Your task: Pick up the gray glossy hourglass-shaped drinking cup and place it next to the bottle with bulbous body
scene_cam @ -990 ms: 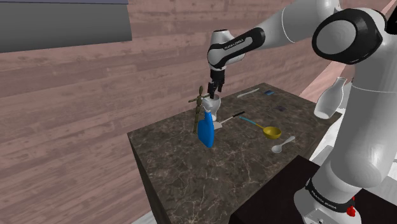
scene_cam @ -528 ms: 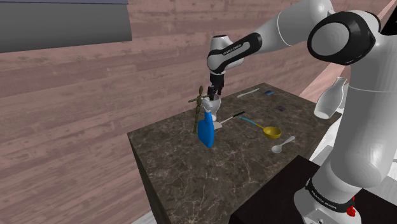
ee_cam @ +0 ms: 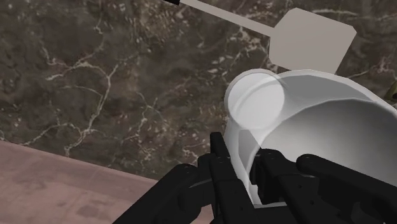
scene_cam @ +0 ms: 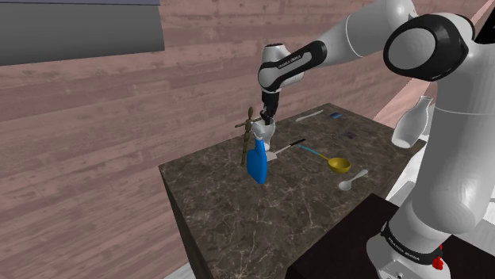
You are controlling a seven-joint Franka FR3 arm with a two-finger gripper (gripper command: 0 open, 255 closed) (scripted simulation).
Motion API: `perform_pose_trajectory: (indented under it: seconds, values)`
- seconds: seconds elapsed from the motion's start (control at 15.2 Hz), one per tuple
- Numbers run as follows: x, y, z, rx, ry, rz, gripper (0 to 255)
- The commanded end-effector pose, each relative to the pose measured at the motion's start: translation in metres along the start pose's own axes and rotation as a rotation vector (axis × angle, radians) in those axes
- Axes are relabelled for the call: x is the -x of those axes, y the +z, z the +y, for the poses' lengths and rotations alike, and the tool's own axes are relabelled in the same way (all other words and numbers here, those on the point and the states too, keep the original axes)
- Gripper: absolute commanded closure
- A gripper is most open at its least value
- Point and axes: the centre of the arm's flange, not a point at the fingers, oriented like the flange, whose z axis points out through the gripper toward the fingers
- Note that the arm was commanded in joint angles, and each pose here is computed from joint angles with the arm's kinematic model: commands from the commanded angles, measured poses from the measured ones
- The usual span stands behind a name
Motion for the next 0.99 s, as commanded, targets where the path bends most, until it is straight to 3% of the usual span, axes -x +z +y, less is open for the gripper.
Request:
perform_pose_trajectory:
  seconds: [0.0, 0.33, 0.92]
  values:
    - [0.000, 0.000, 0.000, 0.000, 0.000, -0.001, 255]
    - [0.000, 0.001, 0.000, 0.000, 0.000, -0.001, 255]
    - [0.000, -0.047, 0.002, 0.000, 0.000, -0.001, 255]
